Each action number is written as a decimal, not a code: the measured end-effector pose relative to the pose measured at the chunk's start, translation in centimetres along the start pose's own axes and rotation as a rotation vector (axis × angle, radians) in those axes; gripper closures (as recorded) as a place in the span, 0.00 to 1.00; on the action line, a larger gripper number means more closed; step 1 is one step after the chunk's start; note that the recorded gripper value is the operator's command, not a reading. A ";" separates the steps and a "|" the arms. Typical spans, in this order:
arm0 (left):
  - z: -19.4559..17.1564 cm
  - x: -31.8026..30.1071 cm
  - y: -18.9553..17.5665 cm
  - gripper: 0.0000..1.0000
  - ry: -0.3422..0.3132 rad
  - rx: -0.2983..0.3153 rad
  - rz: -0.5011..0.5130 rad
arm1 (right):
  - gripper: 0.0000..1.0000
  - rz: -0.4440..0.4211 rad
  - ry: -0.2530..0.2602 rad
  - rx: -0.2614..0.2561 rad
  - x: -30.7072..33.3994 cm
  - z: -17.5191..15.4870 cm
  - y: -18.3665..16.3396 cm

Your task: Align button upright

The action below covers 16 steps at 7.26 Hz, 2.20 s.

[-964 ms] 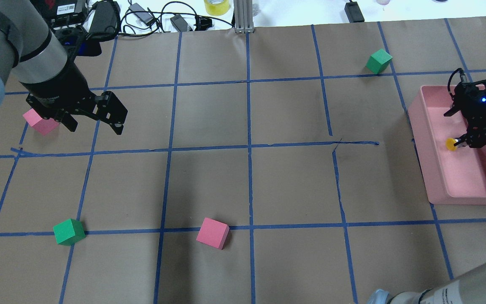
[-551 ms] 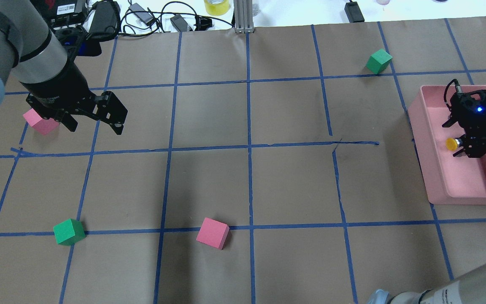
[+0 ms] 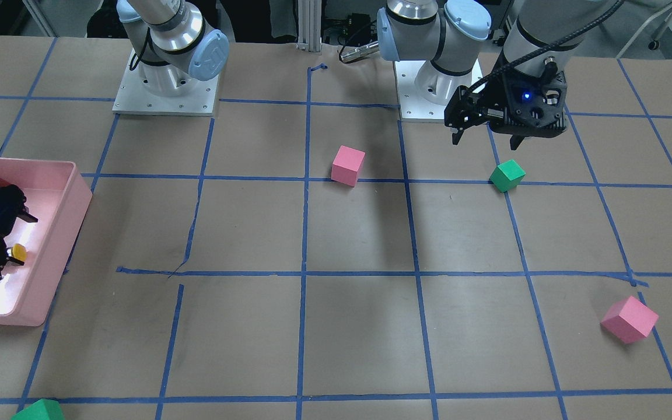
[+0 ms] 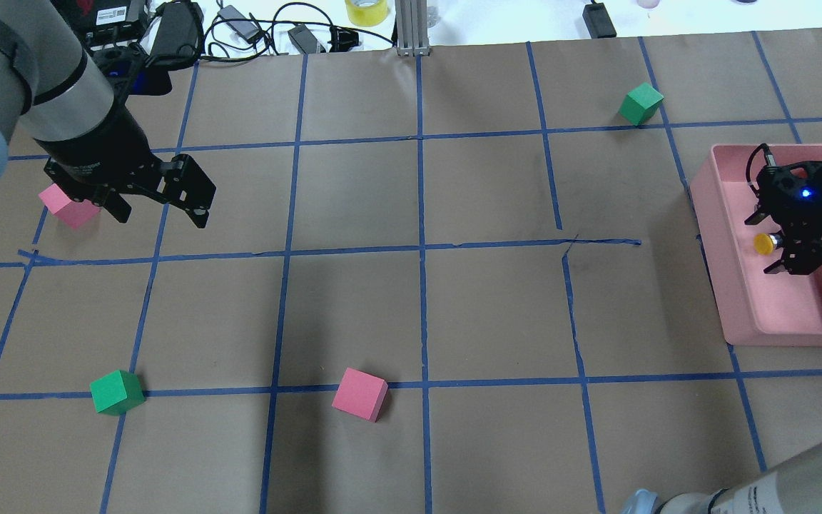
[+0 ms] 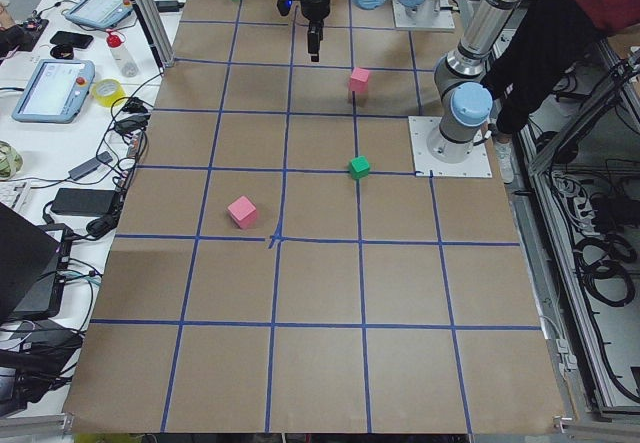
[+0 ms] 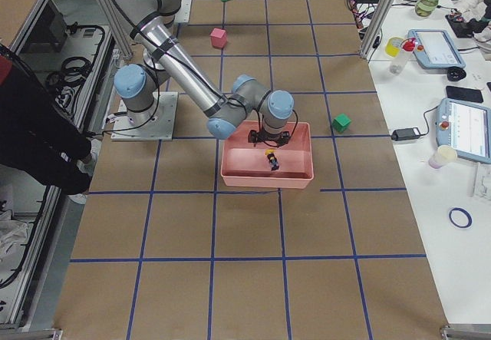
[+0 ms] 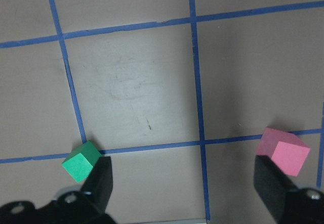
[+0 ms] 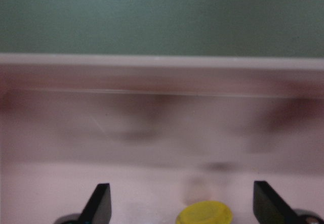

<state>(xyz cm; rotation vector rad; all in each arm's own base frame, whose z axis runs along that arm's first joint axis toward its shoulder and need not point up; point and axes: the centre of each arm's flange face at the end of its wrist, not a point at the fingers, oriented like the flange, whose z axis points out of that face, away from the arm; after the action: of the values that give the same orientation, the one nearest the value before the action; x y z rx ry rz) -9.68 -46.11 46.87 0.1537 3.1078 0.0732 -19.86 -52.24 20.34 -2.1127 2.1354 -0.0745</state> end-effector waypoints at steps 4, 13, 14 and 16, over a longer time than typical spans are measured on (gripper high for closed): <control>0.1 -0.1 0.0 0.00 -0.003 -0.003 0.015 | 0.39 0.002 0.003 0.080 -0.5 2.0 -1.0; 0.2 -0.1 0.1 0.00 -0.003 -0.005 0.018 | 1.00 0.065 -0.003 -0.072 -1.0 -2.6 -0.6; 0.2 -0.1 0.1 0.00 -0.002 -0.005 0.019 | 1.00 0.083 -0.005 -0.091 -0.7 -4.7 -0.5; 0.2 -0.1 -0.2 0.00 -0.003 0.003 0.017 | 1.00 0.106 0.009 -0.102 -0.2 -8.6 -0.8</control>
<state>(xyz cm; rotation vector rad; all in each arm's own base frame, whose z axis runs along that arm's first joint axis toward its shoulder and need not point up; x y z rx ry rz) -9.55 -46.31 46.69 0.1795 3.1038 0.0681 -20.17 -52.61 29.00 -2.0504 2.2989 0.0361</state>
